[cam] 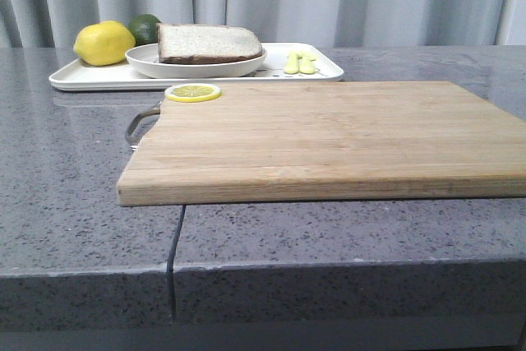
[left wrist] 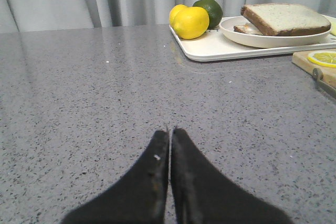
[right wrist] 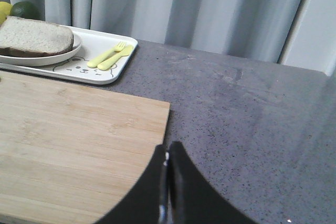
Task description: Place bread and move sandwich to tray
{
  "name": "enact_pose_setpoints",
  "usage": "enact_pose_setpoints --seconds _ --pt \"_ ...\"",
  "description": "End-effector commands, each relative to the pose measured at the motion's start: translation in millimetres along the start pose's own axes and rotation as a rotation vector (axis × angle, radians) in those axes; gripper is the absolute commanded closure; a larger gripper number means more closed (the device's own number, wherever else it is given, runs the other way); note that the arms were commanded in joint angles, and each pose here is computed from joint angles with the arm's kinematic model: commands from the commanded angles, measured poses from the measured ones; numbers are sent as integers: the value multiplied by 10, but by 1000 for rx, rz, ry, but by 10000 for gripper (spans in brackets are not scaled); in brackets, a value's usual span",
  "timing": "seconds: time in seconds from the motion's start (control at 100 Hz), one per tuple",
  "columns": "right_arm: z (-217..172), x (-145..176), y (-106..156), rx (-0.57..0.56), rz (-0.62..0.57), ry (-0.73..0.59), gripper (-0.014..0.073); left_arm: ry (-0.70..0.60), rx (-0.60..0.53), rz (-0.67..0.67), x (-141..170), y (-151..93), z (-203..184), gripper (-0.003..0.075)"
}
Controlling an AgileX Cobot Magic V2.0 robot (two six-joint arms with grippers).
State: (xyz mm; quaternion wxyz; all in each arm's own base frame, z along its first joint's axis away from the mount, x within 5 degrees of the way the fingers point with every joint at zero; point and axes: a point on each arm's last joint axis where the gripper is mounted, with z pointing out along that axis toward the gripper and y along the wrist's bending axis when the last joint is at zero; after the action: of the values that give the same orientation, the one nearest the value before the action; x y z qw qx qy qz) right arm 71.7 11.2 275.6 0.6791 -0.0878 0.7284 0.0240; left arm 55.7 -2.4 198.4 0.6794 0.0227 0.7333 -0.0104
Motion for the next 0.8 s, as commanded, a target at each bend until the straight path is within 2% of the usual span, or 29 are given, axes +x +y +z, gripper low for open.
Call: enact_pose_setpoints --seconds 0.0,0.35,0.63,0.79 --pt "-61 -43 -10 22 -31 -141 662 -97 -2 -8 -37 0 -17 739" --pt "-193 478 35 30 -32 -190 662 -97 -2 -8 -37 0 -17 740" --pt "-125 686 44 42 10 -187 662 -97 -2 -8 -37 0 -17 740" --pt "-121 702 45 40 18 -179 662 -97 -2 -8 -37 0 -17 739"
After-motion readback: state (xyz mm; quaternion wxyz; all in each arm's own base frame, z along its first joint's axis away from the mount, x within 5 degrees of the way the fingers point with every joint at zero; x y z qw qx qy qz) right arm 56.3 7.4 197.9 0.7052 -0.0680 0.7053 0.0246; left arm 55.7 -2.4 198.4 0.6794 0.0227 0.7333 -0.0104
